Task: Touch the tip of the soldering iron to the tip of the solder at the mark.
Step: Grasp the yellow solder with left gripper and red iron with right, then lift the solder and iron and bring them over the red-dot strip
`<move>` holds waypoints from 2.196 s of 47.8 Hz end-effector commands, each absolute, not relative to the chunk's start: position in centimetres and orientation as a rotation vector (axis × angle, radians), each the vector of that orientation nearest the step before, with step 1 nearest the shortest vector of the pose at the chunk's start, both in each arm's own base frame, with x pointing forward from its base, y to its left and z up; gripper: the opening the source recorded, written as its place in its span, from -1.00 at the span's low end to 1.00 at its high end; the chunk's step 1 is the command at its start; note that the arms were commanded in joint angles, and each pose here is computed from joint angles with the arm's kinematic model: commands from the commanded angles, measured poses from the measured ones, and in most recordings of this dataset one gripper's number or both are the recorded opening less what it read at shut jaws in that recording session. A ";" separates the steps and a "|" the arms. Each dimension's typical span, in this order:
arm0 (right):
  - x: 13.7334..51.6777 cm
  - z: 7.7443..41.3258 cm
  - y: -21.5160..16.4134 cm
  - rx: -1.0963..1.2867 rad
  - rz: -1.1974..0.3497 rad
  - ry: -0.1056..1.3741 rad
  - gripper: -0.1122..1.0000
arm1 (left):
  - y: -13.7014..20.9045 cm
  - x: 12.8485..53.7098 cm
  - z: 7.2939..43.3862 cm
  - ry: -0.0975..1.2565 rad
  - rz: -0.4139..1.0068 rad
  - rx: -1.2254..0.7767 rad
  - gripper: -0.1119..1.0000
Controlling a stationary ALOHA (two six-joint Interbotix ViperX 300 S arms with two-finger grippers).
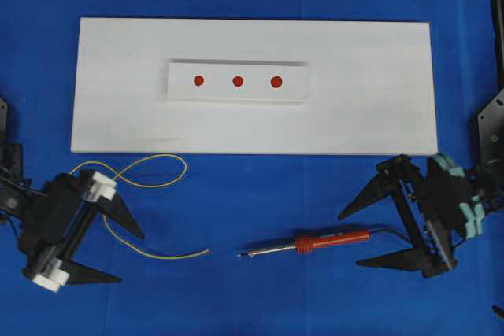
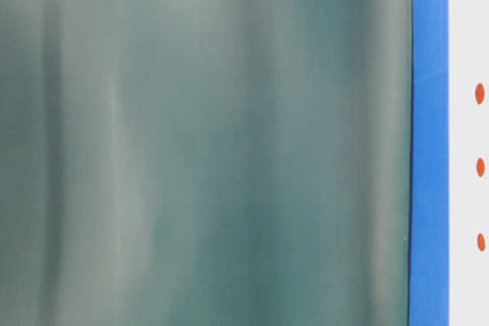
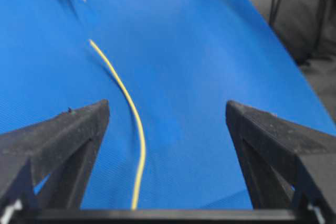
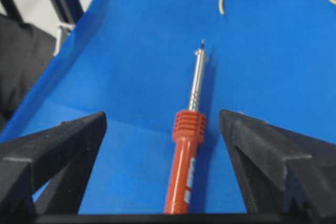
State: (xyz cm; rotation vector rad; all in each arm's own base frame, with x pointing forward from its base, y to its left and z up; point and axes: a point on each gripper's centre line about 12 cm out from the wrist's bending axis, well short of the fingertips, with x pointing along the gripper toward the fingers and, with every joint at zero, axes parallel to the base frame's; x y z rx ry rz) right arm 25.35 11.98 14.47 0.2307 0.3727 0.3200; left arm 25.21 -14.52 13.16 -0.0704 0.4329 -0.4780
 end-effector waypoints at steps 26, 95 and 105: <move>28.0 8.0 12.6 0.276 0.134 0.468 0.81 | -14.8 27.1 5.6 0.584 -0.431 -0.037 0.55; 28.7 22.1 7.7 0.211 0.194 0.615 -0.69 | -8.4 28.3 22.5 0.725 -0.209 -0.071 -0.77; 29.3 24.3 2.9 0.135 0.093 0.670 -0.69 | -3.9 28.6 24.3 0.729 -0.065 -0.116 -0.77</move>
